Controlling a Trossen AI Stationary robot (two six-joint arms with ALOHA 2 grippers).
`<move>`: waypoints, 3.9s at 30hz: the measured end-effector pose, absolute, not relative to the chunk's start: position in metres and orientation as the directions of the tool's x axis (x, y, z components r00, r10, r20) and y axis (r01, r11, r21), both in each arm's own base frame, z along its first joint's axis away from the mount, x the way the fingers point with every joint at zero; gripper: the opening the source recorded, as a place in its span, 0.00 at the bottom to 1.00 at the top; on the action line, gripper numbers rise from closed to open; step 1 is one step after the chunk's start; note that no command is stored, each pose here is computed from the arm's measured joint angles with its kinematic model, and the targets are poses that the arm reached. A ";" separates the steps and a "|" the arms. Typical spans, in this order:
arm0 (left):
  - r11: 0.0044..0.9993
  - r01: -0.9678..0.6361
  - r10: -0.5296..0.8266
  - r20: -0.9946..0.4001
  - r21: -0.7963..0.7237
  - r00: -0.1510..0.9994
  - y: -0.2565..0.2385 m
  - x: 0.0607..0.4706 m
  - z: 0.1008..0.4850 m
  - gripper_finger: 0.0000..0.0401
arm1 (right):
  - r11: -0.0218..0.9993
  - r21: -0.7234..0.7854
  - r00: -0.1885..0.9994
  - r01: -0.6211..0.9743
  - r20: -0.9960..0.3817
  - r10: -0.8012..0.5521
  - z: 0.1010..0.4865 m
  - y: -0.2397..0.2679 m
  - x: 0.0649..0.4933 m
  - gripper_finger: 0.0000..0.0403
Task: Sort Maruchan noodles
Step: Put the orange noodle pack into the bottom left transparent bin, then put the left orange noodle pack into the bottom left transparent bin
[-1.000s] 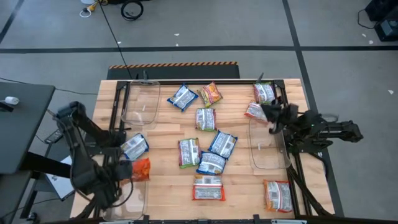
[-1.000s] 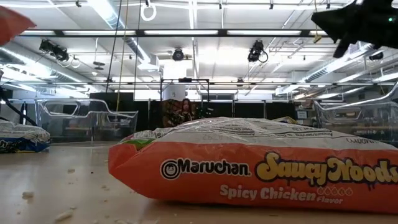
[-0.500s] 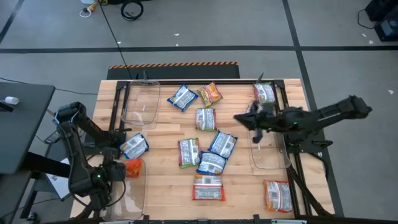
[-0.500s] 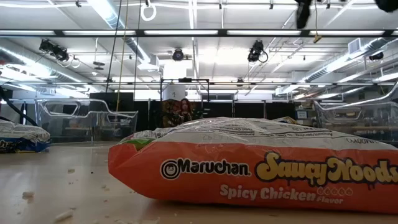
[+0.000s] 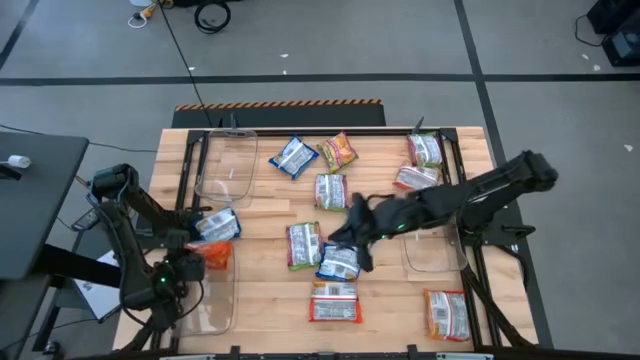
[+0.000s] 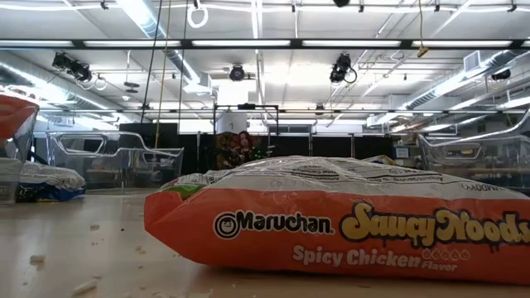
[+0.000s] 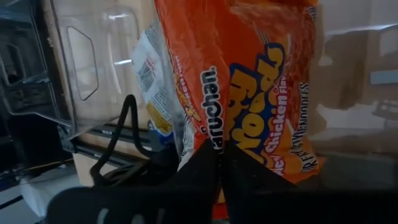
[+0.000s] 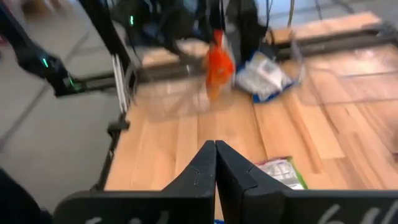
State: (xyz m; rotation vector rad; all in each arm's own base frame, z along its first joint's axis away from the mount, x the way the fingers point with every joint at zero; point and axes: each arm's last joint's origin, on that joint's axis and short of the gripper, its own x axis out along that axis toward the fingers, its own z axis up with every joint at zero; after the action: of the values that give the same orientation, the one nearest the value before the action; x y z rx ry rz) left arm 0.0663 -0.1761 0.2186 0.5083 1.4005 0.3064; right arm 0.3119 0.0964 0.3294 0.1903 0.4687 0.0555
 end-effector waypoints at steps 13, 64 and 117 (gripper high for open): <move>0.867 0.102 0.480 -0.873 0.488 0.092 -0.178 0.066 0.225 0.37 | 0.973 0.229 0.721 -0.008 -0.673 0.165 0.267 0.149 0.348 0.14; 0.860 0.234 0.162 -0.677 0.453 0.718 -0.289 0.325 0.133 0.55 | 0.998 -0.039 0.637 -0.054 -0.771 0.004 0.217 0.235 0.317 0.18; 0.982 -0.124 -0.055 -0.839 -0.145 0.541 -0.179 0.055 0.357 0.04 | 0.979 0.135 0.856 0.154 -0.513 -0.064 0.303 0.257 0.324 0.18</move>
State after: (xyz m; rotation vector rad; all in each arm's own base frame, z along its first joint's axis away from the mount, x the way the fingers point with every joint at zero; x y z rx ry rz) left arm 0.0551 -0.1792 0.3571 -0.1956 1.0001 0.0411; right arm 0.3243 0.2570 0.3026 0.1740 0.5321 -0.1151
